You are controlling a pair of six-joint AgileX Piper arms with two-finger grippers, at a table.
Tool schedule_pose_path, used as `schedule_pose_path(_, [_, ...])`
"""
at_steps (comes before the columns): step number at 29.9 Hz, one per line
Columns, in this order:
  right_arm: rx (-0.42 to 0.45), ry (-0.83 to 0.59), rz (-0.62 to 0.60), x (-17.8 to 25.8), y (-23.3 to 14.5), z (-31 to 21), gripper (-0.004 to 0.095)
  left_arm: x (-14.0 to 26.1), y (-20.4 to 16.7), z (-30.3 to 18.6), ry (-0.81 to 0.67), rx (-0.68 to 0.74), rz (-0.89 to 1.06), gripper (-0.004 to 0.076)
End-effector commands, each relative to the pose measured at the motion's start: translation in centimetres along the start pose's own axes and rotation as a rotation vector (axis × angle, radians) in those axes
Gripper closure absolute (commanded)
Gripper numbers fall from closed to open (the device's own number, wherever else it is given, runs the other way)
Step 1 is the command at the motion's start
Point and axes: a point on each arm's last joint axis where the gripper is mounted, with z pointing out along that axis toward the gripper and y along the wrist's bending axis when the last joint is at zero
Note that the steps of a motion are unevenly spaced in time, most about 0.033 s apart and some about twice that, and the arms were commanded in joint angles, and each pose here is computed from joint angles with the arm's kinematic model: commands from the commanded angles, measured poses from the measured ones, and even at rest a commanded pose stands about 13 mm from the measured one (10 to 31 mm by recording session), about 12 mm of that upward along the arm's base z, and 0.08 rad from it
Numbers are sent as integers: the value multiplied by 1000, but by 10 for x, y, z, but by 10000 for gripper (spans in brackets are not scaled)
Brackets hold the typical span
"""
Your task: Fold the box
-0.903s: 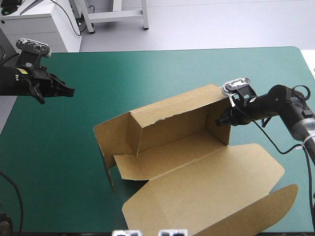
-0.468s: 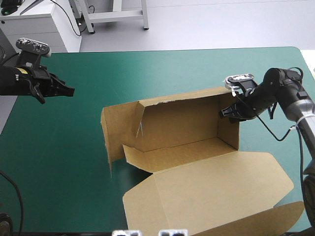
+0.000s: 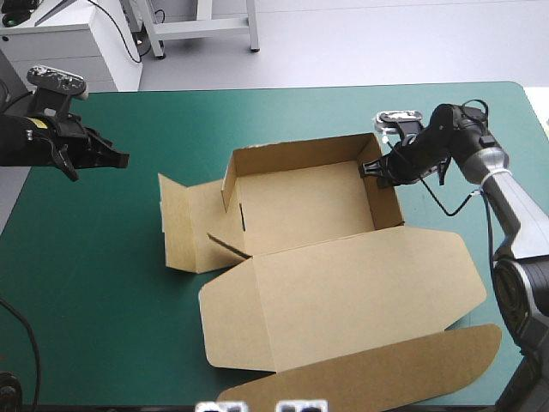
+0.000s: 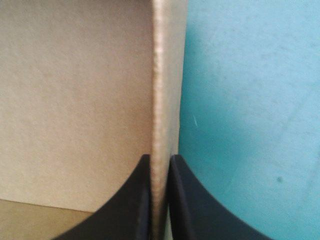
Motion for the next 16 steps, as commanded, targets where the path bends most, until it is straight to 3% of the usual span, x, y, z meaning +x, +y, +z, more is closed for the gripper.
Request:
schedule_pose_path(1, [-10, 5, -57, 0, 15, -11, 617, -8, -4, -17, -107, -21, 5, 717])
schedule_pose_path(5, [-15, -15, -78, -5, 21, -18, 317, -9, -4, -17, -109, -22, 5, 717])
schedule_pose_path(7, [-12, -14, -86, -8, 22, -24, 251, -9, -4, -17, -112, -23, 5, 717])
schedule_pose_path(16, [8, -46, -118, -14, 29, -61, 251, -9, -4, -17, -110, -22, 5, 717])
